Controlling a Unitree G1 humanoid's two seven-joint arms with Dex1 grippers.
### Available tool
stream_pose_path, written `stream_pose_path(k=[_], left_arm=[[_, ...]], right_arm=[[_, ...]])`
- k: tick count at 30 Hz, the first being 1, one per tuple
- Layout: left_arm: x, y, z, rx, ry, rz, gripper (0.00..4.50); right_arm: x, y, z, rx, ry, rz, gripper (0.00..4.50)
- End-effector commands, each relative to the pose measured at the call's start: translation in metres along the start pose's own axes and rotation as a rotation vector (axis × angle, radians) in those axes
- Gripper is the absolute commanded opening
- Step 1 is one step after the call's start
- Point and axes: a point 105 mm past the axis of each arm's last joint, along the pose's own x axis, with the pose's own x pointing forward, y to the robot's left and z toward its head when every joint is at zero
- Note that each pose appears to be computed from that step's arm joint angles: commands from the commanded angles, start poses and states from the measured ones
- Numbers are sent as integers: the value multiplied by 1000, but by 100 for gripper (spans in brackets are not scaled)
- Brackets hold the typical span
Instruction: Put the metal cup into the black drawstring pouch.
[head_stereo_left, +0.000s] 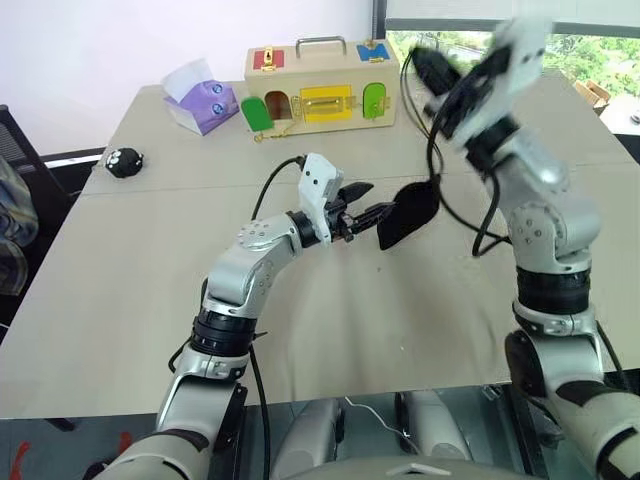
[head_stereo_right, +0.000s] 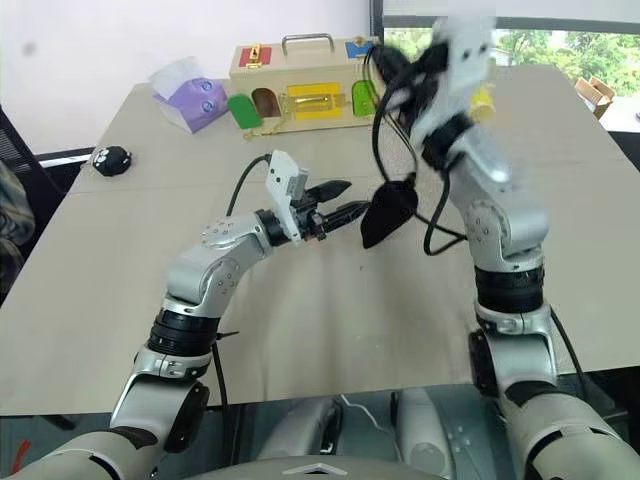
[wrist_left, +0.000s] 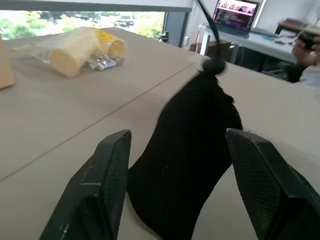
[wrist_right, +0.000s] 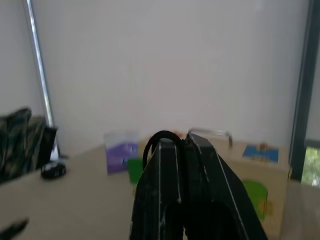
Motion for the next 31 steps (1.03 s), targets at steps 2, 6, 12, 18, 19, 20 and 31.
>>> stream_pose_path(k=[2,6,12,18,19,20,31], left_arm=[[-20,-5,10,20,-29,-16,299],[-40,1,-8,27,41,29,299],[-70,9,-42,104,155,152,299],[-119,10,-71,82,221,291,299],[-128,8,-78,75,244,299,299],[-137,6,-84,69,267,312,299],[-166,-8,-101,65,307,363,299]], right_arm=[[-23,7,-24,0,120,79,66],[-46,1,-43,-18,207,110,226],[-87,-20,-61,-45,232,131,226],[-174,-37,-93,34,313,150,226],[-185,-41,-96,27,340,136,226],[-195,-44,-99,31,356,123,226],[-266,-49,-129,30,460,125,226]])
